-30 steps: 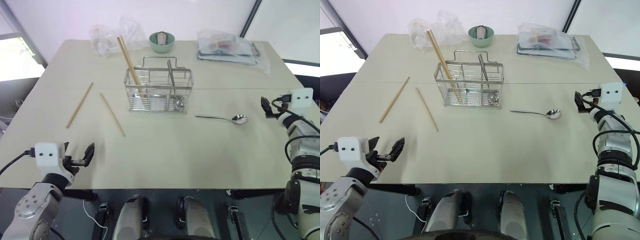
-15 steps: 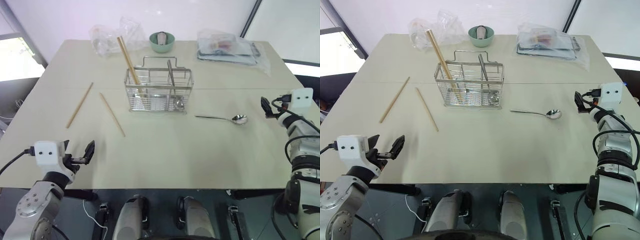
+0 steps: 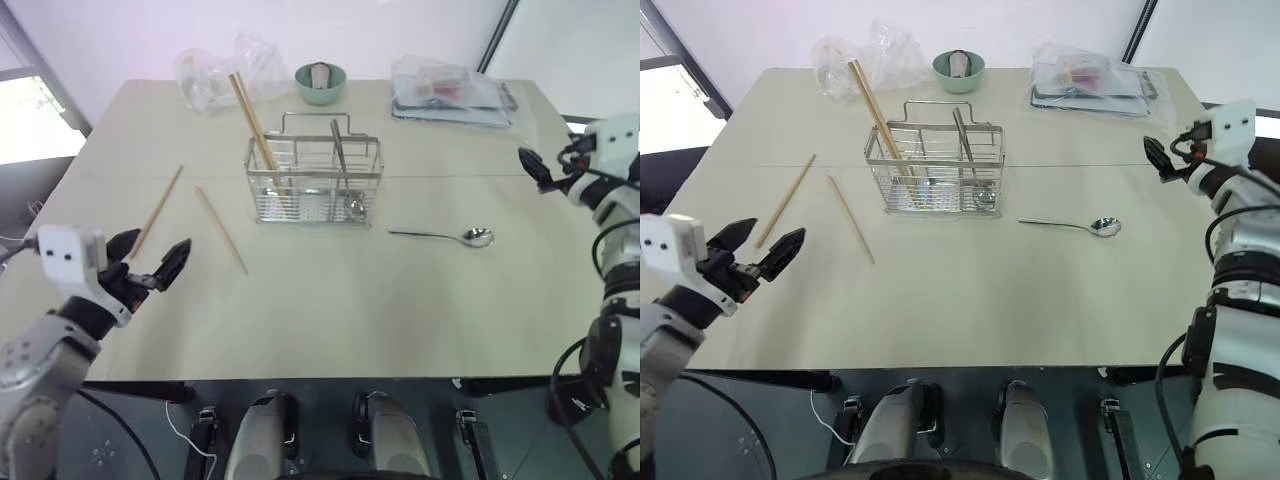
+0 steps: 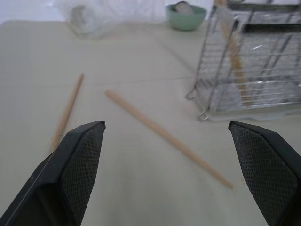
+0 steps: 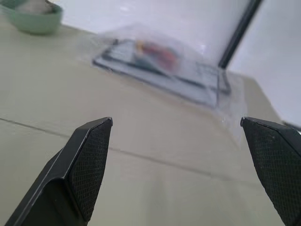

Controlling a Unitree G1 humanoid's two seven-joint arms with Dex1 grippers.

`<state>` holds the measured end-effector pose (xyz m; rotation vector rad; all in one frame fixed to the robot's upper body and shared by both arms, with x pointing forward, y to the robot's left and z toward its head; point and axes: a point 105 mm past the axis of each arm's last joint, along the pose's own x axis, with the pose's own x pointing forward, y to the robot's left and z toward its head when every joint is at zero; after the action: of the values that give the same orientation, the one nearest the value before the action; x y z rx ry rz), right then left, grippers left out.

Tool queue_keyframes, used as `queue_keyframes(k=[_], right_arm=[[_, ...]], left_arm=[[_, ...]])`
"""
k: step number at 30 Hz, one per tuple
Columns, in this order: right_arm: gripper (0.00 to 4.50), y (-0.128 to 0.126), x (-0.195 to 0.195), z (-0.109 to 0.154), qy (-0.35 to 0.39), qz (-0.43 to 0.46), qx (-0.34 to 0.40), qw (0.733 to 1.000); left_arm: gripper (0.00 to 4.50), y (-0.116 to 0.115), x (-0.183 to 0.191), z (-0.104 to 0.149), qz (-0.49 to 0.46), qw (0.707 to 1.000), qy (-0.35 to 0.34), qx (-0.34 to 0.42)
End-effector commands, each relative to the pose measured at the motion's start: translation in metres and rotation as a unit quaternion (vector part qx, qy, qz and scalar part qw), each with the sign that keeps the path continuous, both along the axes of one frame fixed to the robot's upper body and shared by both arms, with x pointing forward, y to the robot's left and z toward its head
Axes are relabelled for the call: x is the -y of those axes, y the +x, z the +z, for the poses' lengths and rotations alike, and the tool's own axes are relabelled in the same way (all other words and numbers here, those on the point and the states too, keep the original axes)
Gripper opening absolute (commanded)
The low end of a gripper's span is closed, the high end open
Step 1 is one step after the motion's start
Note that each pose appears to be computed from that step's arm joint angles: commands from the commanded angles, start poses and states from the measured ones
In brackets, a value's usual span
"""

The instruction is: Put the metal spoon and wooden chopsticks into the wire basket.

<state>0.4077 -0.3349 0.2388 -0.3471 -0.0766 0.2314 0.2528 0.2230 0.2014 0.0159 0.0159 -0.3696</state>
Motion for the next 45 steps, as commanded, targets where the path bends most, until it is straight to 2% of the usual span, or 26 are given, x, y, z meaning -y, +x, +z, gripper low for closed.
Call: queue_keyframes(k=[1,3,5,8,10,16,20,30,33,36,40,45], right_arm=[[4.5,-0.004,-0.03,0.006,-0.05,0.126,-0.054,0.989],[4.5,-0.011,-0.05,-0.003,-0.084,0.209,-0.11,0.968],[4.5,-0.016,-0.06,-0.01,-0.104,0.257,-0.151,0.949],[4.5,-0.023,-0.08,-0.025,-0.146,0.329,-0.228,0.905],[4.5,-0.024,-0.088,-0.034,-0.164,0.349,-0.268,0.883],[4.5,-0.025,-0.099,-0.06,-0.194,0.362,-0.342,0.845],[4.5,-0.018,-0.104,-0.083,-0.218,0.334,-0.369,0.839],[4.5,-0.009,-0.112,-0.1,-0.211,0.297,-0.386,0.847],[3.6,-0.009,-0.111,-0.101,-0.203,0.292,-0.392,0.848],[2.21,-0.009,-0.11,-0.101,-0.204,0.291,-0.394,0.848],[0.04,-0.01,-0.111,-0.103,-0.206,0.298,-0.395,0.844],[0.04,-0.011,-0.114,-0.097,-0.195,0.318,-0.373,0.85]], left_arm=[[4.42,-0.008,0.044,0.023,-0.128,0.991,0.026,0.0],[4.42,-0.011,0.068,0.029,-0.203,0.978,0.038,-0.011],[4.42,-0.013,0.083,0.034,-0.25,0.967,0.04,-0.017],[4.42,-0.013,0.114,0.043,-0.334,0.942,0.035,-0.021],[4.42,-0.01,0.127,0.05,-0.364,0.931,0.027,-0.02],[4.42,-0.006,0.143,0.056,-0.394,0.919,0.036,-0.014],[4.42,-0.008,0.148,0.058,-0.4,0.916,0.041,-0.007],[4.42,-0.009,0.144,0.061,-0.381,0.924,0.037,0.001],[4.5,-0.009,0.144,0.063,-0.378,0.925,0.036,0.005],[4.5,-0.008,0.143,0.066,-0.375,0.926,0.032,0.007],[4.5,-0.008,0.142,0.066,-0.373,0.927,0.033,0.007],[4.5,-0.008,0.142,0.066,-0.375,0.926,0.031,0.007]])
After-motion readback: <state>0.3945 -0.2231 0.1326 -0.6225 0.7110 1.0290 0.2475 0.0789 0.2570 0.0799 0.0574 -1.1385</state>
